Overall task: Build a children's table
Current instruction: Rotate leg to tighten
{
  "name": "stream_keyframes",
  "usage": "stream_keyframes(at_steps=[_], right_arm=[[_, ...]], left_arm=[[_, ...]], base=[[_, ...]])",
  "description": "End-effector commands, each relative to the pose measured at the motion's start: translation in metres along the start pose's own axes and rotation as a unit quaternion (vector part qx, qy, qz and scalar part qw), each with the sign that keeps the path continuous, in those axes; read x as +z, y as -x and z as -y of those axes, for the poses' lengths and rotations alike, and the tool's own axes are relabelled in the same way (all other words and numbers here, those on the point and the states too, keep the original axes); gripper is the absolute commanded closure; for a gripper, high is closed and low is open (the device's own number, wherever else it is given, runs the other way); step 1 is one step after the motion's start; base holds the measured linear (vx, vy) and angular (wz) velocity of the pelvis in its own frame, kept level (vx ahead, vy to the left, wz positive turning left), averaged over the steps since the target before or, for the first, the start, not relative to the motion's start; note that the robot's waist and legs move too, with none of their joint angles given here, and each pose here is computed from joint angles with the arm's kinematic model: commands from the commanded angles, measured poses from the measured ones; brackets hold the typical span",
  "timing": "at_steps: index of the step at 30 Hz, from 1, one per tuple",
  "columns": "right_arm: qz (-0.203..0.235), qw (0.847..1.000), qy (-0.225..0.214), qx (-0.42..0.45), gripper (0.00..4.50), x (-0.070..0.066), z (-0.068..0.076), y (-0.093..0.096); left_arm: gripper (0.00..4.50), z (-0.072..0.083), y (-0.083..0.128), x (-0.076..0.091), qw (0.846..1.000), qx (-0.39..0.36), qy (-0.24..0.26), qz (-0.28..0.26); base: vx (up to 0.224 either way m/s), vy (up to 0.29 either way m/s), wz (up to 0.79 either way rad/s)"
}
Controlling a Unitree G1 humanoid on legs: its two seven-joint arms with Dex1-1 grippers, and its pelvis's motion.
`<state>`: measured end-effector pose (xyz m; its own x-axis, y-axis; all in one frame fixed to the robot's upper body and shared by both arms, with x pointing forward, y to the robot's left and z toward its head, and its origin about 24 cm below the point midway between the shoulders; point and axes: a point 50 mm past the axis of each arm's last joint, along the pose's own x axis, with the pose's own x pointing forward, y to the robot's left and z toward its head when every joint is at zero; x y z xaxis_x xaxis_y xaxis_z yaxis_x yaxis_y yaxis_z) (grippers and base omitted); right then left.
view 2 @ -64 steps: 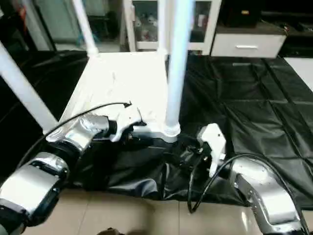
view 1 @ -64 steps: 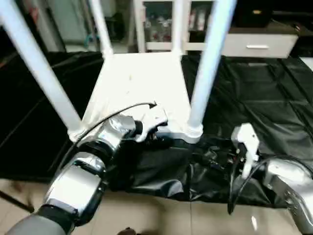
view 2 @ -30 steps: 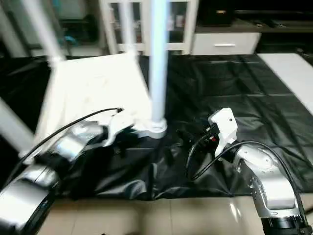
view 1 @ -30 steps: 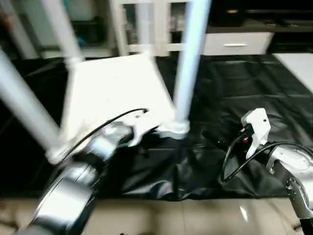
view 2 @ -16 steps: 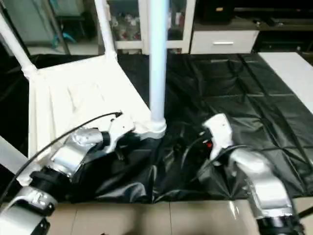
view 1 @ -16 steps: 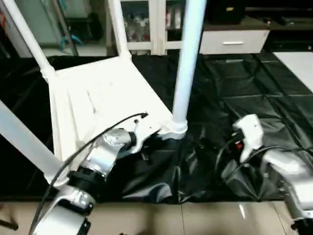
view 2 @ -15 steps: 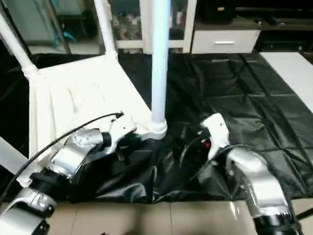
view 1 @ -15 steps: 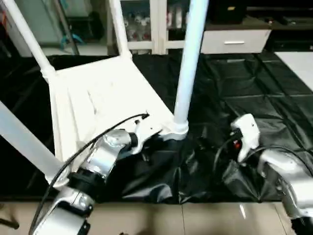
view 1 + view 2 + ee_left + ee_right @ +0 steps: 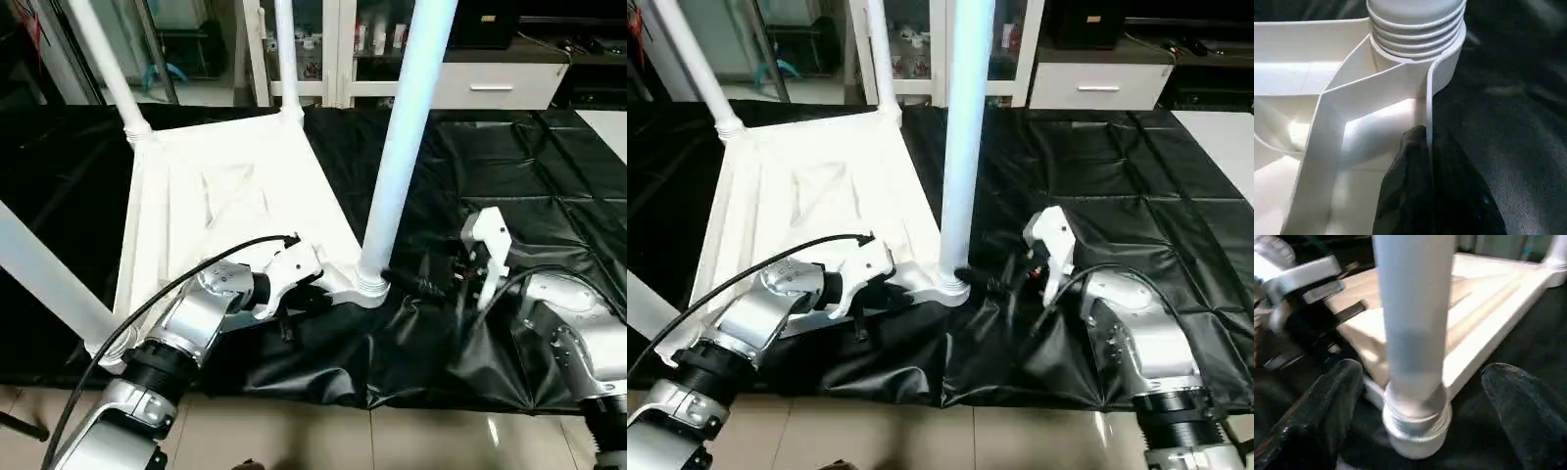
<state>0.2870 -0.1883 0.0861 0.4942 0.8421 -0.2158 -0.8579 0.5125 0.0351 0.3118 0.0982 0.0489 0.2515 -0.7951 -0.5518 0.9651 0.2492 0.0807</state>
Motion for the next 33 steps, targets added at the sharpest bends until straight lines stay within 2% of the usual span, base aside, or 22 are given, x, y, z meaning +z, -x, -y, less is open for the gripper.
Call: stream_keyframes(at_steps=[1,4,9,12,26,27,31,33], right_arm=[[-0.028,0.999,0.007,0.028,0.07,-0.001,0.001,-0.002],[-0.060,0.997,0.030,0.026,0.07,-0.005,0.008,-0.005],[-0.067,0.997,0.041,0.021,0.07,-0.006,0.013,-0.008],[-0.075,0.994,0.054,0.057,0.07,-0.007,0.011,-0.017],[-0.097,0.985,0.077,0.122,0.07,-0.007,0.014,-0.030],[-0.098,0.984,0.078,0.124,0.33,-0.006,0.014,-0.031],[-0.116,0.979,0.086,0.143,0.46,-0.008,0.015,-0.036],[-0.116,0.979,0.086,0.143,0.71,-0.008,0.015,-0.036]], left_arm=[[4.50,0.009,-0.008,-0.007,0.999,-0.044,-0.002,-0.019],[4.50,0.010,-0.009,-0.006,0.997,-0.064,-0.021,-0.027],[4.50,0.012,-0.009,-0.005,0.996,-0.086,-0.030,-0.027],[4.50,0.015,-0.007,-0.005,0.990,-0.123,-0.056,-0.039],[4.50,0.010,-0.008,-0.005,0.989,-0.127,-0.063,-0.049],[4.50,0.009,-0.008,-0.005,0.989,-0.127,-0.064,-0.050],[4.50,0.007,-0.007,-0.005,0.988,-0.125,-0.068,-0.055],[4.50,0.007,-0.007,-0.005,0.988,-0.125,-0.068,-0.055]], base=[[0.000,0.000,0.00],[0.000,0.000,0.00],[0.000,0.000,0.00],[0.000,0.000,0.00],[0.000,0.000,0.00],[0.000,0.000,0.00],[0.000,0.000,0.00],[0.000,0.000,0.00]])
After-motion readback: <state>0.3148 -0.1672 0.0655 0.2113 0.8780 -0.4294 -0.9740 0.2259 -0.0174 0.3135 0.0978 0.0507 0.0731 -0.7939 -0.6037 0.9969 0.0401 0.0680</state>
